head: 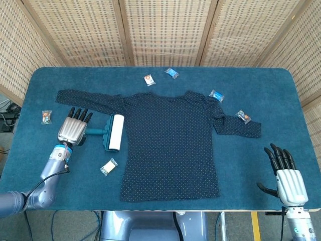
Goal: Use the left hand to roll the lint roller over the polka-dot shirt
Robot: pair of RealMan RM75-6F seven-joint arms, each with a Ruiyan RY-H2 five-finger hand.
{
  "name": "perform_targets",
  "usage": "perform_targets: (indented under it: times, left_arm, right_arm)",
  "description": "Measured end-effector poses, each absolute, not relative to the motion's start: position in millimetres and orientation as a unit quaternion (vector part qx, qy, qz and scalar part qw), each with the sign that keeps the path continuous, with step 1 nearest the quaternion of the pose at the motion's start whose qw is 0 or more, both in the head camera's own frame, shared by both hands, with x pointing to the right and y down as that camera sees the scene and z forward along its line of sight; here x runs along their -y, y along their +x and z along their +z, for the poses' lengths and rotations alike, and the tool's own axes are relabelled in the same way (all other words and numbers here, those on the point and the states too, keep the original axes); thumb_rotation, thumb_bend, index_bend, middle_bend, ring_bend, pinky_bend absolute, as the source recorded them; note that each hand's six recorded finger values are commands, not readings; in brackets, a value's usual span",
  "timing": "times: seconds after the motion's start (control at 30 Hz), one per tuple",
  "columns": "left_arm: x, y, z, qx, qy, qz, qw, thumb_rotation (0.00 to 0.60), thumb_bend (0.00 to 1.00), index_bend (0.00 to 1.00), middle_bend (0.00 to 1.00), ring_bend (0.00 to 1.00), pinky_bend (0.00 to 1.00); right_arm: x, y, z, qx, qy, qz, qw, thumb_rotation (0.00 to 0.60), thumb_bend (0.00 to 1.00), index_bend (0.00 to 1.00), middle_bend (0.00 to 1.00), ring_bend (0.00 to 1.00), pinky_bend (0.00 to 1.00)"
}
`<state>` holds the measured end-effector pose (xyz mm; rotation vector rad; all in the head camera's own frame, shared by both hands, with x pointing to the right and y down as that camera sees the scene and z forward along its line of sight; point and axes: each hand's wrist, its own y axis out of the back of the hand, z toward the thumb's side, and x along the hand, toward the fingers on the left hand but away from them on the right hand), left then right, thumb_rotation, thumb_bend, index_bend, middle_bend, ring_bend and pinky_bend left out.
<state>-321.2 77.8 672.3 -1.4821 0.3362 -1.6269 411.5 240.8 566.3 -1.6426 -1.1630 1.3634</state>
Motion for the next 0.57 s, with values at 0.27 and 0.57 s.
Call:
perform_targets:
  times: [0.27, 0.57]
  left_arm:
    - [-120, -328, 631, -0.266, -0.637, -0.561, 0.457, 0.600, 0.08, 0.00, 0.00, 0.00, 0.00]
    - [-204, -373, 588, -0.390, -0.630, -0.522, 0.423, 0.600, 0.08, 0.00, 0.00, 0.00, 0.00]
  right_arm:
    - [-237, 420, 559, 0.464, -0.624, 0.523, 0.350, 0.600, 0.13, 0.00, 0.00, 0.00, 0.00]
    - [-237, 417, 547, 0.474, -0.624, 0.508, 0.359, 0.600, 0.13, 0.00, 0.00, 0.00, 0.00]
